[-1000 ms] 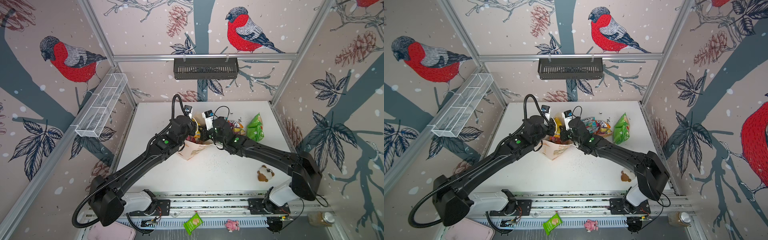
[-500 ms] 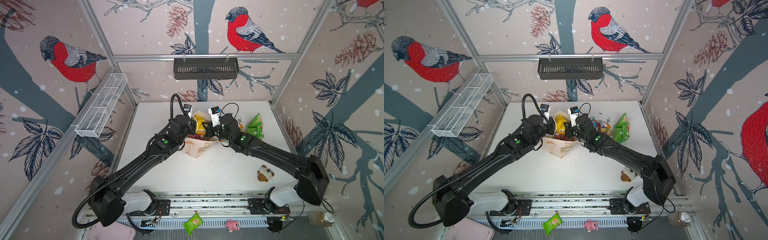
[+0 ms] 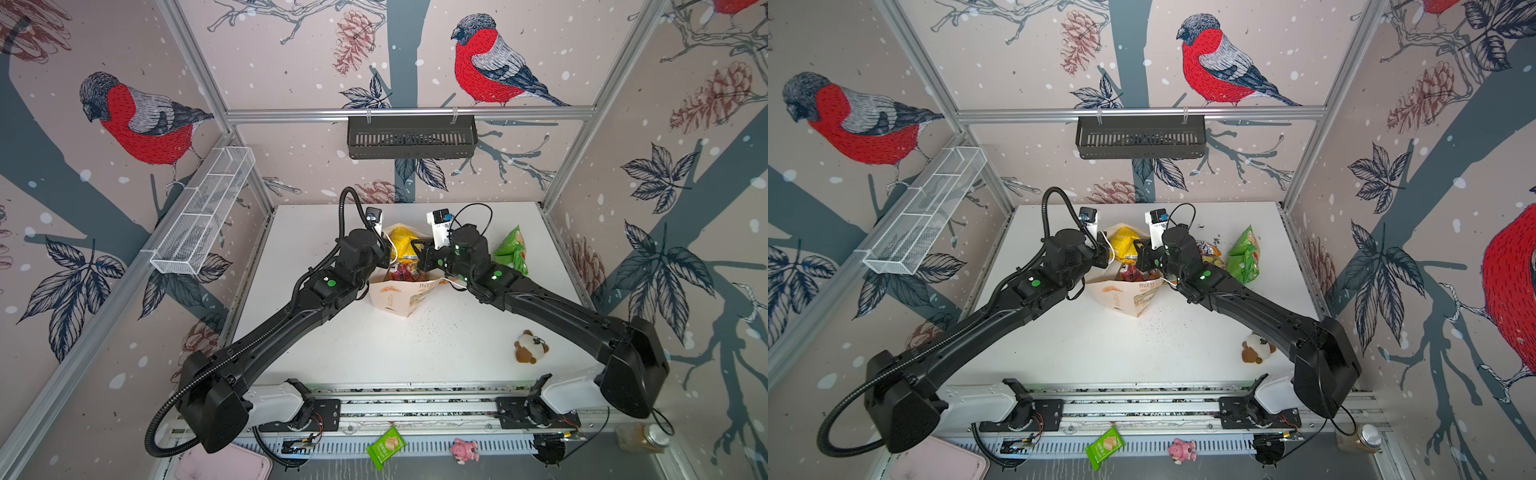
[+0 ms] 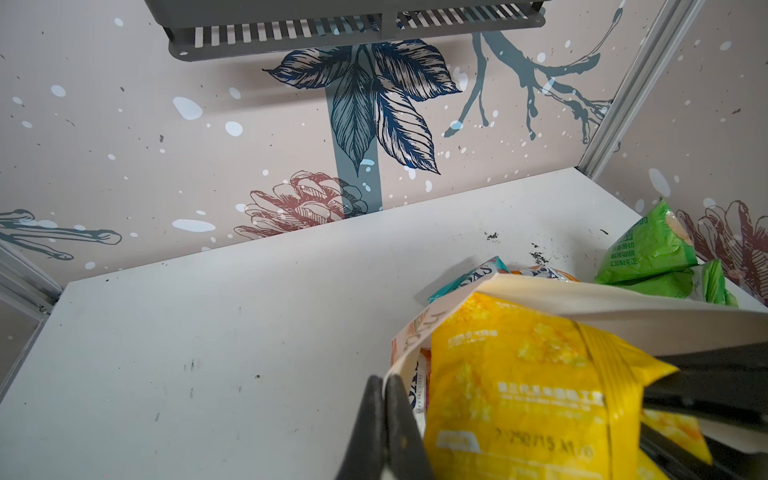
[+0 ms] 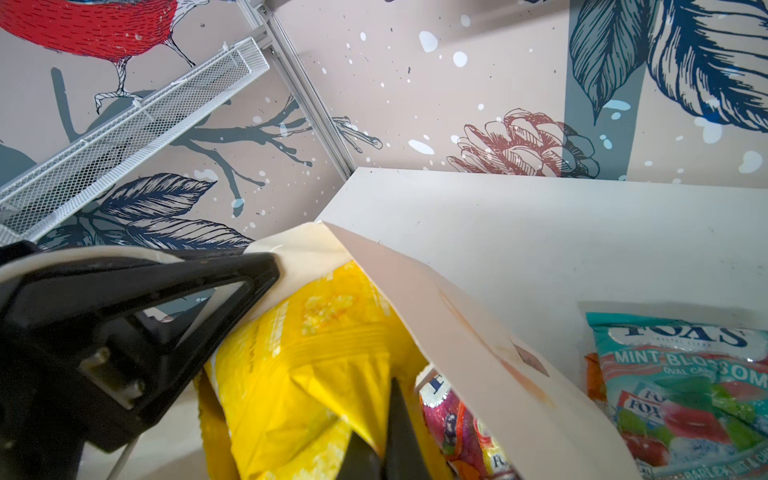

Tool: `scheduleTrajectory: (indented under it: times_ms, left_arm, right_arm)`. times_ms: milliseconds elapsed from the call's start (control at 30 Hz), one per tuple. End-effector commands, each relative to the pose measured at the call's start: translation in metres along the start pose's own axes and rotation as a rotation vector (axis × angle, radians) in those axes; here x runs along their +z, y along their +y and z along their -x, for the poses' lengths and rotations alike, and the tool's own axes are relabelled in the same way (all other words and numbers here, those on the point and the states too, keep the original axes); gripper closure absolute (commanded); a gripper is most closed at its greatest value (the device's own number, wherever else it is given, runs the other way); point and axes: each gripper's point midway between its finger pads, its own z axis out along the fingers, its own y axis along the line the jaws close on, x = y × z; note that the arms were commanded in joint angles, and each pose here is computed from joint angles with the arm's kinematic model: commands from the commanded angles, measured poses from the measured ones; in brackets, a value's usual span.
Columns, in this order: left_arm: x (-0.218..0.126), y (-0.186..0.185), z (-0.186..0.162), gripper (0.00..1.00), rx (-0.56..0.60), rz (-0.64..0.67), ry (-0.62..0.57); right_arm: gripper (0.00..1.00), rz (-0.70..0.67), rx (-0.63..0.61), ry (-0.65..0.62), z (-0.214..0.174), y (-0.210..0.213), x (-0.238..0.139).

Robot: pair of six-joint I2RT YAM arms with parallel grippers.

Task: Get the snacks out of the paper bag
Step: 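Lift the yellow pack out with the right gripper while the left holds the bag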

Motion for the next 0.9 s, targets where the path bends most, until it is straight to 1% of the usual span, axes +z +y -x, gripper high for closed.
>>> scheduleTrajectory:
  times_ms: [0, 167, 400, 633, 867]
  left_arm:
    - [0.001, 0.011, -0.021, 1.00, 0.031, 0.052, 0.083]
    - [0.003, 0.013, -0.019, 1.00, 0.031, 0.053, 0.088]
    - [0.006, 0.014, -0.011, 1.00, 0.036, 0.044, 0.088]
    - [0.011, 0.012, -0.015, 1.00, 0.030, 0.032, 0.102]
    - [0.009, 0.016, -0.012, 1.00, 0.022, 0.038, 0.094]
  right_arm:
    - [1.00, 0.040, 0.058, -0.231, 0.059, 0.005, -0.011]
    - [1.00, 0.058, 0.077, -0.250, 0.067, 0.006, -0.010]
    - [1.00, 0.057, 0.070, -0.236, 0.070, 0.007, -0.003]
    - [1.00, 0.062, 0.065, -0.232, 0.074, 0.010, 0.002]
    - [1.00, 0.058, 0.040, -0.266, 0.091, 0.015, -0.006]
